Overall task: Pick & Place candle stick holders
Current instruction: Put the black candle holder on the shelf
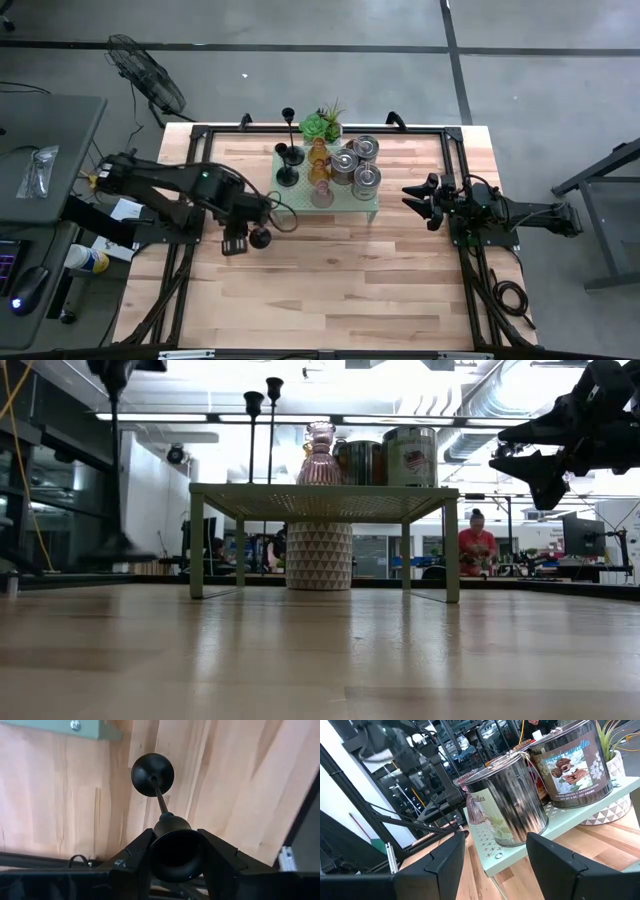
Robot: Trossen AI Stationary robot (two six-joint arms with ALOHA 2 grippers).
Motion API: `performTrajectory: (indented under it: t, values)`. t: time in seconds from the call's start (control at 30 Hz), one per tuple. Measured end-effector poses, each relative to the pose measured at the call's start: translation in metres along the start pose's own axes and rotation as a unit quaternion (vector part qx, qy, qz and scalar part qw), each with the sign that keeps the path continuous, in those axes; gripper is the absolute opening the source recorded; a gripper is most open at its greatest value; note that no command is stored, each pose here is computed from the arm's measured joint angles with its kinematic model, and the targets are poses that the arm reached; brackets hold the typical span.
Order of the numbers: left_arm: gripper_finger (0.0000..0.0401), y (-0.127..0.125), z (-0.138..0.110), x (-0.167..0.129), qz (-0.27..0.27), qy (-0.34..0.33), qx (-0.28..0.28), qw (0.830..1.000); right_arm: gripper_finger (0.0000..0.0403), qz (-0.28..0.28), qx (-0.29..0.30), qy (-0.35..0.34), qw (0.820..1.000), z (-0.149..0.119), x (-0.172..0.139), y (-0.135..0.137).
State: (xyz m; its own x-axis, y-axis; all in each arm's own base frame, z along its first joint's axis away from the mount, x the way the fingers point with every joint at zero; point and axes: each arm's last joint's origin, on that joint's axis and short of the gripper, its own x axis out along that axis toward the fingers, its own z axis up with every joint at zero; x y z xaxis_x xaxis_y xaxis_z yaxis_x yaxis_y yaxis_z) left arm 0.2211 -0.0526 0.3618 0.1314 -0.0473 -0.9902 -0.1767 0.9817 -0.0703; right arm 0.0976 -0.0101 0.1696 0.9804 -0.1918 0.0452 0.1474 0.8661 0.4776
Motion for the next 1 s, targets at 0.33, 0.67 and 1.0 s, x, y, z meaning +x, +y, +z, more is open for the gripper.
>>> performTrajectory:
  t: [0.33, 0.67, 1.0]
  values:
    - [0.0127, -0.005, 0.011, 0.029, 0.012, 0.056, 0.009, 0.998, 0.0206, 0.0, 0.0, 0.0, 1.0, 0.0, 0.0, 0.0]
    - [0.0127, -0.013, 0.027, 0.041, -0.02, 0.04, 0.048, 0.998, 0.0206, 0.0, 0.0, 0.0, 1.0, 0.0, 0.0, 0.0]
    - [0.013, -0.013, 0.029, 0.043, -0.015, 0.039, 0.059, 0.997, 0.0206, 0.0, 0.0, 0.001, 1.0, 0.0, 0.0, 0.0]
